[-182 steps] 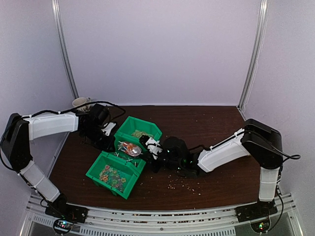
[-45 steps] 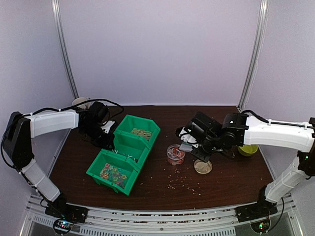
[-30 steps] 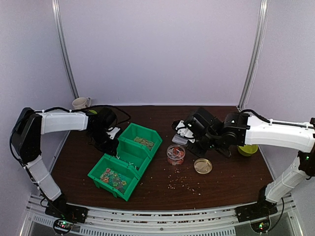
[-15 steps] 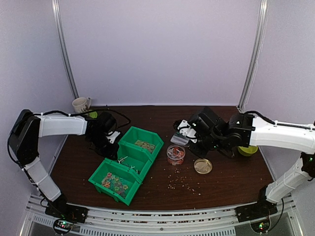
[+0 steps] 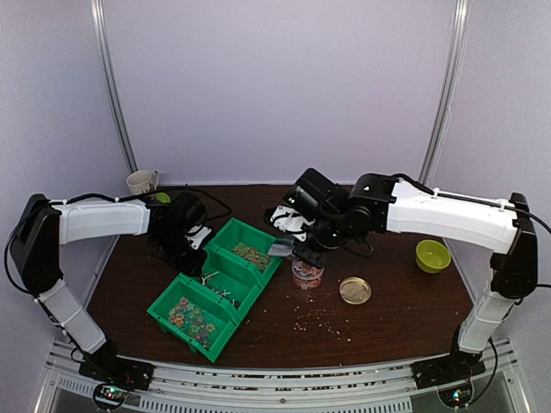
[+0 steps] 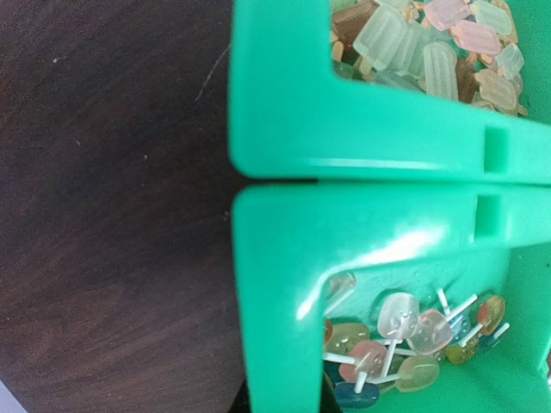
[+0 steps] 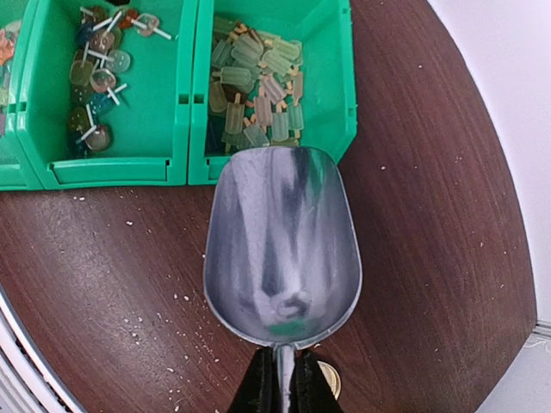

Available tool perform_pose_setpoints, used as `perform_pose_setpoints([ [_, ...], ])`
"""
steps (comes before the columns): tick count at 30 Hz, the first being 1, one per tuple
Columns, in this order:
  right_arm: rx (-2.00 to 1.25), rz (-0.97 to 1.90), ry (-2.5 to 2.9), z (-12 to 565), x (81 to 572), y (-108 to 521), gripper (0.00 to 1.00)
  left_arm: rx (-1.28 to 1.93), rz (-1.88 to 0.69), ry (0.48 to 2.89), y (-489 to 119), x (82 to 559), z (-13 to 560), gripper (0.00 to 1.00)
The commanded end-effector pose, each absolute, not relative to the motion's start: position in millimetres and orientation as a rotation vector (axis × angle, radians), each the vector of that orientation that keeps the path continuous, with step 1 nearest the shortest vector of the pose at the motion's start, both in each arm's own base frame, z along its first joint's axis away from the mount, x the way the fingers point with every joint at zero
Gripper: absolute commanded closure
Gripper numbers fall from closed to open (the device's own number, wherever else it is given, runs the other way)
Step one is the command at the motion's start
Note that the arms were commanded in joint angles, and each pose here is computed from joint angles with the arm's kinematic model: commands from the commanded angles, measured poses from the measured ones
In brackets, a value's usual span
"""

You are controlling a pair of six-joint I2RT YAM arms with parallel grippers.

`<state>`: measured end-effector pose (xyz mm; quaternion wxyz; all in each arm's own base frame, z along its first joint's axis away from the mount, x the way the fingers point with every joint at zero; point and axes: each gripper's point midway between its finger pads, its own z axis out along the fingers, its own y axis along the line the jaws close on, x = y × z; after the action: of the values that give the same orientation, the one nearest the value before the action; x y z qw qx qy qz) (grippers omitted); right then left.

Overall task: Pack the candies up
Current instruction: Scoop the fake candies from the plate.

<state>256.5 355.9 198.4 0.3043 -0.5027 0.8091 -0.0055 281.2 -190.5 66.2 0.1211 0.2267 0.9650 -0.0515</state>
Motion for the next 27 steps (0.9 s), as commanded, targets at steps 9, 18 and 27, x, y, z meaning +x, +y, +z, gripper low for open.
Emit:
perform_pose_setpoints([
  [9, -1.411, -0.15, 2.204, 167, 272, 384, 1.0, 0.703, -0.073, 2.665, -204, 308, 97, 1.0],
  [18, -1.427, -0.24, 2.234, 142, 284, 388, 1.0, 0.731, -0.088, 2.634, -211, 305, 98, 1.0],
  [27, -1.437, -0.362, 2.228, 136, 300, 388, 1.0, 0.72, -0.04, 2.59, -206, 309, 110, 1.0],
])
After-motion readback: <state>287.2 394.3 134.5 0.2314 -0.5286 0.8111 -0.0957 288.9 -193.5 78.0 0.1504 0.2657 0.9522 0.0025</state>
